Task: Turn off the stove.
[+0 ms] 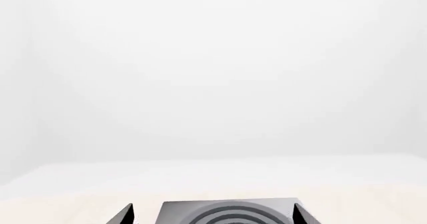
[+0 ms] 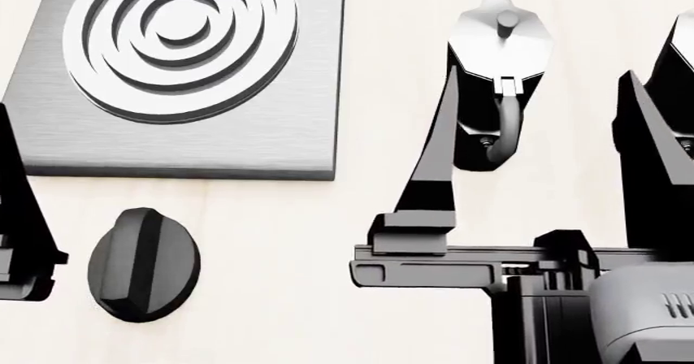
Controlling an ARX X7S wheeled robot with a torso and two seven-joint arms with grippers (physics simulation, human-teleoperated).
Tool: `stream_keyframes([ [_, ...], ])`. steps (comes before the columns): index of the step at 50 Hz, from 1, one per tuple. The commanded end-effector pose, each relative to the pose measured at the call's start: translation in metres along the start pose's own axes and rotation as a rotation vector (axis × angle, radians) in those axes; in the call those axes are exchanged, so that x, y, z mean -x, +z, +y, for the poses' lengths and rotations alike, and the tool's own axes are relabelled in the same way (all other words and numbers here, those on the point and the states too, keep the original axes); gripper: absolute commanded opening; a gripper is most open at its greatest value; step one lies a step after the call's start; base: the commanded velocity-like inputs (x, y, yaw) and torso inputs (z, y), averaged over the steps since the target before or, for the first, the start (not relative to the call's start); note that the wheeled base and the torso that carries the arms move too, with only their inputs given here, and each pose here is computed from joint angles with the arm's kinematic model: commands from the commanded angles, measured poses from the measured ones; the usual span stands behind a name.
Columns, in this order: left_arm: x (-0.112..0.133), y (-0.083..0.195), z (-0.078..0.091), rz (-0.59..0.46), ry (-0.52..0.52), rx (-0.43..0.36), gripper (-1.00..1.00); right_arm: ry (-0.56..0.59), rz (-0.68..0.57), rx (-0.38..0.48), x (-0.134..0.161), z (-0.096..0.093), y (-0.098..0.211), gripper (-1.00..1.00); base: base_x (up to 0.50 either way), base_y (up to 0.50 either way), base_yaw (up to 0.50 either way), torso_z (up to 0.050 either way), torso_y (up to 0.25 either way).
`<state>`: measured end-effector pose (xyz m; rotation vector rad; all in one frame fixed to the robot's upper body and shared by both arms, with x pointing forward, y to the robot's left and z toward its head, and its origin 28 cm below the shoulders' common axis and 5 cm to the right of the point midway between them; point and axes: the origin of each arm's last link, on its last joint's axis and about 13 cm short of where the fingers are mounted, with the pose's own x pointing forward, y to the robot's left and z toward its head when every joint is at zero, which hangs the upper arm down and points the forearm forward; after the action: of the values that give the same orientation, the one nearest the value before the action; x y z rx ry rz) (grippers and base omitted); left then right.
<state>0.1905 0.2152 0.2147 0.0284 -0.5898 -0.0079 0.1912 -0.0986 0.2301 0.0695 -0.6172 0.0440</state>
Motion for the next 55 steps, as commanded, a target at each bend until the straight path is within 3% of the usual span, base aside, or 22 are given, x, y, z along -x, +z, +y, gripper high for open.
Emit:
stream_keyframes([
  [1,-0.001,0.005,-0.001,-0.015,-0.008,0.005,1.00,0.010,-0.021,-0.006,-0.002,0.003,0.006,1.00,0.00,0.00,0.00,0.000,0.000],
  [55,-0.008,0.025,-0.010,-0.078,-0.056,0.037,1.00,0.058,-0.070,-0.040,-0.011,0.015,0.021,1.00,0.00,0.00,0.00,0.000,0.000],
])
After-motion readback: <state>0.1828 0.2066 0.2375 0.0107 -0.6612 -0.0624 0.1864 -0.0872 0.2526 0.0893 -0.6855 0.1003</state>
